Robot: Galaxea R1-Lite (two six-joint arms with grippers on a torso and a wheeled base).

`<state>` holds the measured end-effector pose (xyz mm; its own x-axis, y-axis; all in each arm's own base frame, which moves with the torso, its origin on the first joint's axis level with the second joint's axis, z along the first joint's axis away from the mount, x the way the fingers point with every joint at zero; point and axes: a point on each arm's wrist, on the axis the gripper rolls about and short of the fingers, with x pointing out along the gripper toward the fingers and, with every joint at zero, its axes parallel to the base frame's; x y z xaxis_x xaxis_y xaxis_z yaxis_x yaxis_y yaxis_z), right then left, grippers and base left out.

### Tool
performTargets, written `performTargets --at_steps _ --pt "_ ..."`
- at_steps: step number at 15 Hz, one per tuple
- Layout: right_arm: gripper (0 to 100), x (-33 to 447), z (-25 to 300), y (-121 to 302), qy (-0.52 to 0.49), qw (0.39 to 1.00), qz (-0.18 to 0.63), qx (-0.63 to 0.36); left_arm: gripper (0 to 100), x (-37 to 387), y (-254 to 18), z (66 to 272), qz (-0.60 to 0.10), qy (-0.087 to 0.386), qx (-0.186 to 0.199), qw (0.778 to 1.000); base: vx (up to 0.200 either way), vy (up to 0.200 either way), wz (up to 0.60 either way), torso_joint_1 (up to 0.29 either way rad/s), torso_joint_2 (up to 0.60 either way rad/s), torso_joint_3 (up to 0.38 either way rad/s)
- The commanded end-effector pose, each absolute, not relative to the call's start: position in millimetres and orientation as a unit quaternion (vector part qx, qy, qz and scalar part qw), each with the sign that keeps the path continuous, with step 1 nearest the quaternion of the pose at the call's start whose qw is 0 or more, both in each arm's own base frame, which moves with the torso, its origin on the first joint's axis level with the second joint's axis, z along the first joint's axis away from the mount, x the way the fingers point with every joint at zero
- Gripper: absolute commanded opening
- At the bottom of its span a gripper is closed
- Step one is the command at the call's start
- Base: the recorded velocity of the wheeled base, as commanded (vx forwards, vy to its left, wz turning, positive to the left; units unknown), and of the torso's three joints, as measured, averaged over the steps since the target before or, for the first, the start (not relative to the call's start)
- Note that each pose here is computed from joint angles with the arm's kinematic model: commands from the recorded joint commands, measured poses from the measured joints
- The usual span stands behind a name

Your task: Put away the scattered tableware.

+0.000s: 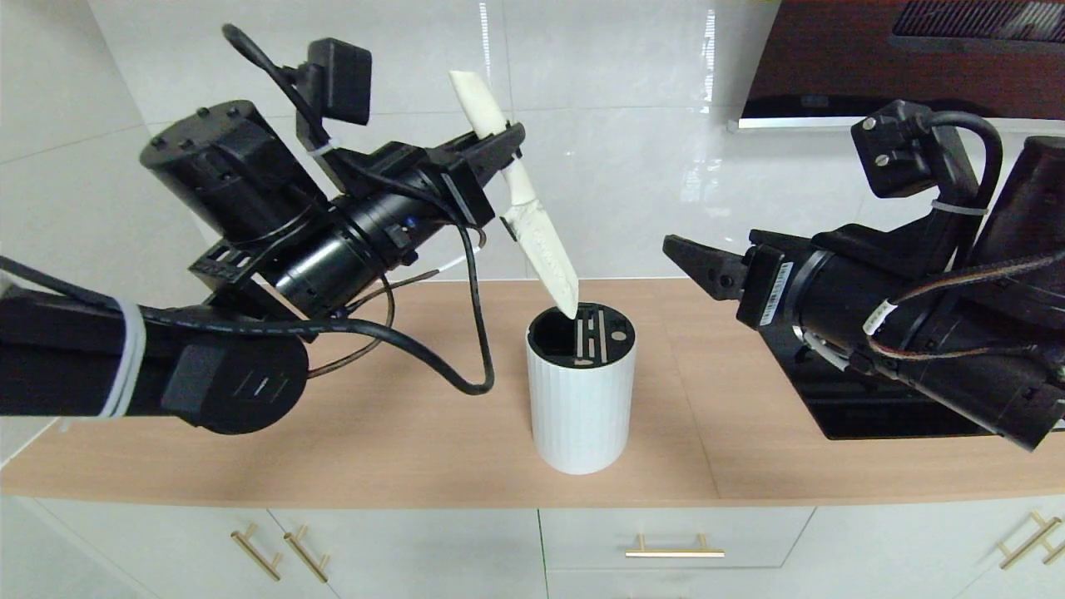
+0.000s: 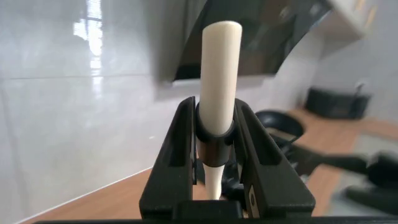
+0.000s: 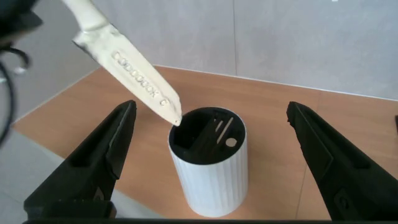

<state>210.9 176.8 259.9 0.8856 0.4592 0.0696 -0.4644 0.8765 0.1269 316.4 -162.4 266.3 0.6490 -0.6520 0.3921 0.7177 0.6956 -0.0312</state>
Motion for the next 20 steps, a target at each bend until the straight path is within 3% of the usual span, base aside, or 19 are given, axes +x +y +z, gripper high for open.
performTargets --at_steps 1,8,20 --pt "100 217 254 179 -0.010 0.970 0.234 0.065 0 331 -170 244 -0.377 -0.159 -0.075 0.910 0.000 0.000 0.00 0.000 0.00 0.000" --pt "100 219 253 180 -0.008 0.970 0.233 0.064 0 344 -176 217 -0.369 -0.136 -0.042 0.918 0.000 0.000 0.00 0.000 0.00 0.000" --pt "100 222 248 183 -0.001 0.971 0.231 0.061 0 368 -194 170 -0.371 -0.083 -0.039 0.924 0.000 0.000 0.00 0.000 0.00 0.000"
